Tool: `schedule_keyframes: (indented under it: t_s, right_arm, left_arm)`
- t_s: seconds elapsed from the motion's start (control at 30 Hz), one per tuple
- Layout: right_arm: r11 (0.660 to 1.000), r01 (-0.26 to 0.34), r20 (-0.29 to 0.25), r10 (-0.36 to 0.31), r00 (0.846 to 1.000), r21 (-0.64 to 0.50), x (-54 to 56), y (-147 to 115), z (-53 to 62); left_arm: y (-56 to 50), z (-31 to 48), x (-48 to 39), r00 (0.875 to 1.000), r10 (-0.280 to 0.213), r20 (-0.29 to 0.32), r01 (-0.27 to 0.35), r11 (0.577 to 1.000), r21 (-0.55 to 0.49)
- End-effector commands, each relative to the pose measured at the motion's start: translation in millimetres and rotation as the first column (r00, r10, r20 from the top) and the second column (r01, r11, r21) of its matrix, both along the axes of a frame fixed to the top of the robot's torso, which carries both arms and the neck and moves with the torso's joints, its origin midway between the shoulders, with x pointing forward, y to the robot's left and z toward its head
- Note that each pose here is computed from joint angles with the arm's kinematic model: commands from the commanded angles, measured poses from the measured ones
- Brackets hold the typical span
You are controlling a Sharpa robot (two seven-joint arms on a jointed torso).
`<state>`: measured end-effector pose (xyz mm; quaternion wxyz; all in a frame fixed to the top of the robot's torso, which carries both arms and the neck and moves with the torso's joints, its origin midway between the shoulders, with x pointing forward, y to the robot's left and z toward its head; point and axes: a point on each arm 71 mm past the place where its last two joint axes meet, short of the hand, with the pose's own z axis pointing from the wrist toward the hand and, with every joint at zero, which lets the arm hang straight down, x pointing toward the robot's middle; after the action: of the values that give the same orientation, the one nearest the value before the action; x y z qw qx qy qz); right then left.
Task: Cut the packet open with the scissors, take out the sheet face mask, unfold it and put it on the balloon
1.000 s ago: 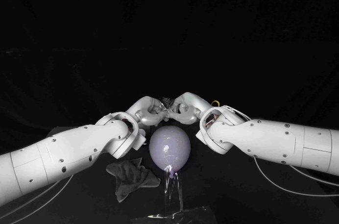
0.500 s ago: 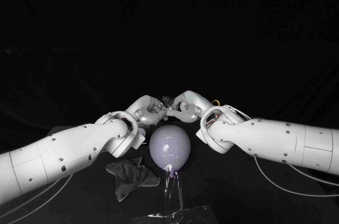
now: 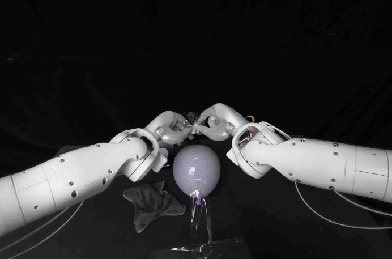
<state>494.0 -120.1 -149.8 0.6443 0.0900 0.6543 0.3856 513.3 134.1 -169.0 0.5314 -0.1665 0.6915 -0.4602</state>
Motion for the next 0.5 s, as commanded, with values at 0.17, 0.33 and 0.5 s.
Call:
schedule_keyframes:
  t_s: [0.17,0.33,0.5]
  right_arm:
    - [0.998,-0.023,0.077,0.019,0.997,0.059,-5.8,1,8.5]
    - [0.993,-0.046,0.091,0.036,0.995,0.109,-12.5,-4,12.5]
    - [0.983,-0.063,0.104,0.046,0.993,0.17,-19.6,-10,18.1]
  left_arm:
    - [-3.3,-0.5,-0.7,1.0,-0.015,-0.024,0.015,1.0,-0.012]
    - [0.0,-2.5,1.7,0.999,0.009,-0.05,-0.01,1.0,-0.017]
    - [4.3,-4.9,4.1,0.997,0.032,-0.075,-0.033,0.999,-0.01]
